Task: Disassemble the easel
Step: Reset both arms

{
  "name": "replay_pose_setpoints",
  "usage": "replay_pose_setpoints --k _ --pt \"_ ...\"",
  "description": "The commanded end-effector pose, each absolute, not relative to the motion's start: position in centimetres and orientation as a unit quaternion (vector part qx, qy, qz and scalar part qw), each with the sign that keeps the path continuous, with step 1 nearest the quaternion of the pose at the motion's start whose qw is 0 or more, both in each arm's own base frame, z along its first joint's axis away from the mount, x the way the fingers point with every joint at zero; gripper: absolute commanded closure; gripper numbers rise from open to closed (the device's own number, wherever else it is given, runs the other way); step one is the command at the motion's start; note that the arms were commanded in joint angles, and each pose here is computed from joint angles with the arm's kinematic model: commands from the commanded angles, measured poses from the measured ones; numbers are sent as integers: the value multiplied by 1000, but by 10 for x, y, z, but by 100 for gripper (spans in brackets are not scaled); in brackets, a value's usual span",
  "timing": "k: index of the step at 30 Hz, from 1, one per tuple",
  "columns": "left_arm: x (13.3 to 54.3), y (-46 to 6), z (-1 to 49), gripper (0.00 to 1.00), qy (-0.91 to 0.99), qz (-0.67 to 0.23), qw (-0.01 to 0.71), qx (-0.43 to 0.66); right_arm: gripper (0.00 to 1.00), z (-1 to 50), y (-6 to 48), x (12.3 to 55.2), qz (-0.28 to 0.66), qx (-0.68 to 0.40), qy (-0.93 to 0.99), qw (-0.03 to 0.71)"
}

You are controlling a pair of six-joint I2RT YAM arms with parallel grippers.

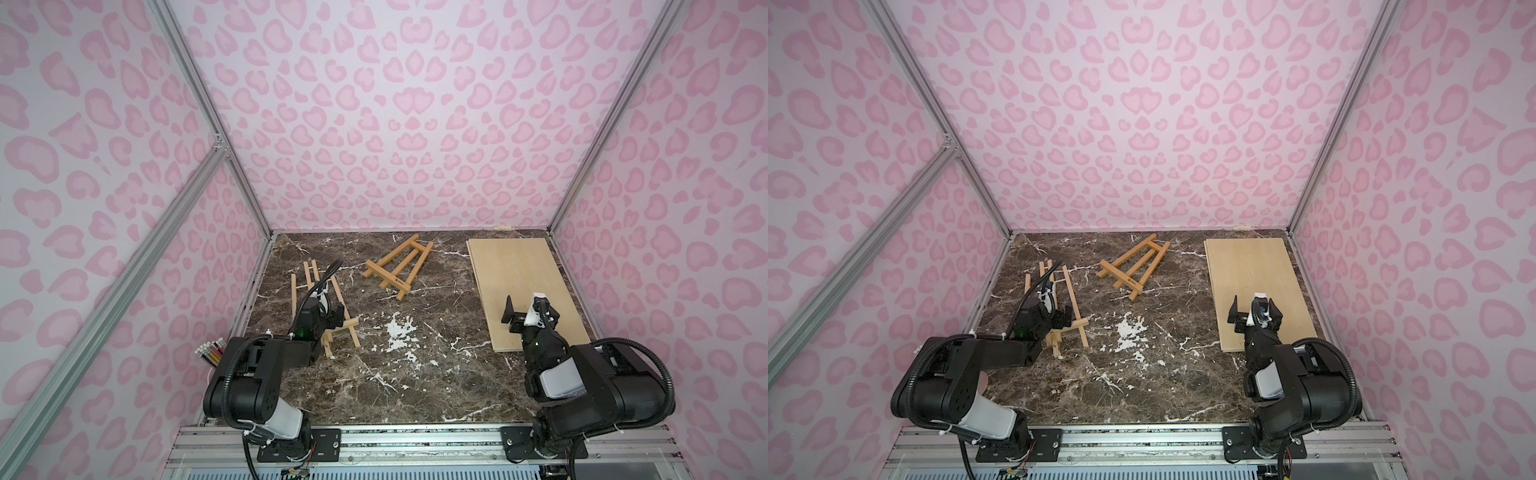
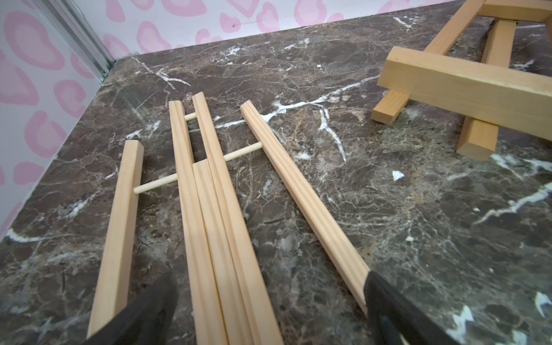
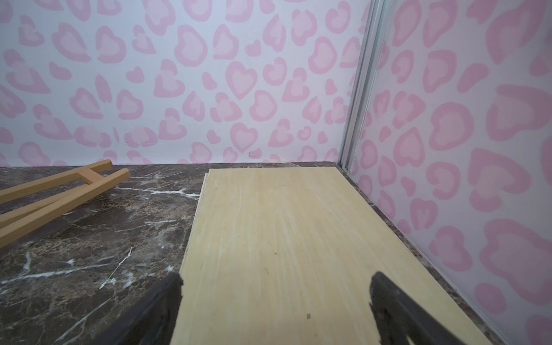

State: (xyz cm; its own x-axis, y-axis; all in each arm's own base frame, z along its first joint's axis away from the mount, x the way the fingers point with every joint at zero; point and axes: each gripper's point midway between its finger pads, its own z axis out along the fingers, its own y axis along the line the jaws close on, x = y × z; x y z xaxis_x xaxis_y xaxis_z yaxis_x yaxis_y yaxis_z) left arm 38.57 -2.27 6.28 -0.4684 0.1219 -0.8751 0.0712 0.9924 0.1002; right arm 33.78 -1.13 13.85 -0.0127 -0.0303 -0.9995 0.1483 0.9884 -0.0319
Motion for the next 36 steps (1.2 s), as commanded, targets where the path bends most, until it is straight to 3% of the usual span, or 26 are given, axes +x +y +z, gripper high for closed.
replay_pose_setpoints --k 1,6,36 --pt "402 -17 85 3 836 19 548 37 1 142 -17 347 -79 55 709 699" --pt "404 -13 83 3 841 0 540 30 1 127 -34 372 -70 92 742 661" --pt "403 -15 84 2 839 7 543 34 1 128 -34 372 -76 91 740 662"
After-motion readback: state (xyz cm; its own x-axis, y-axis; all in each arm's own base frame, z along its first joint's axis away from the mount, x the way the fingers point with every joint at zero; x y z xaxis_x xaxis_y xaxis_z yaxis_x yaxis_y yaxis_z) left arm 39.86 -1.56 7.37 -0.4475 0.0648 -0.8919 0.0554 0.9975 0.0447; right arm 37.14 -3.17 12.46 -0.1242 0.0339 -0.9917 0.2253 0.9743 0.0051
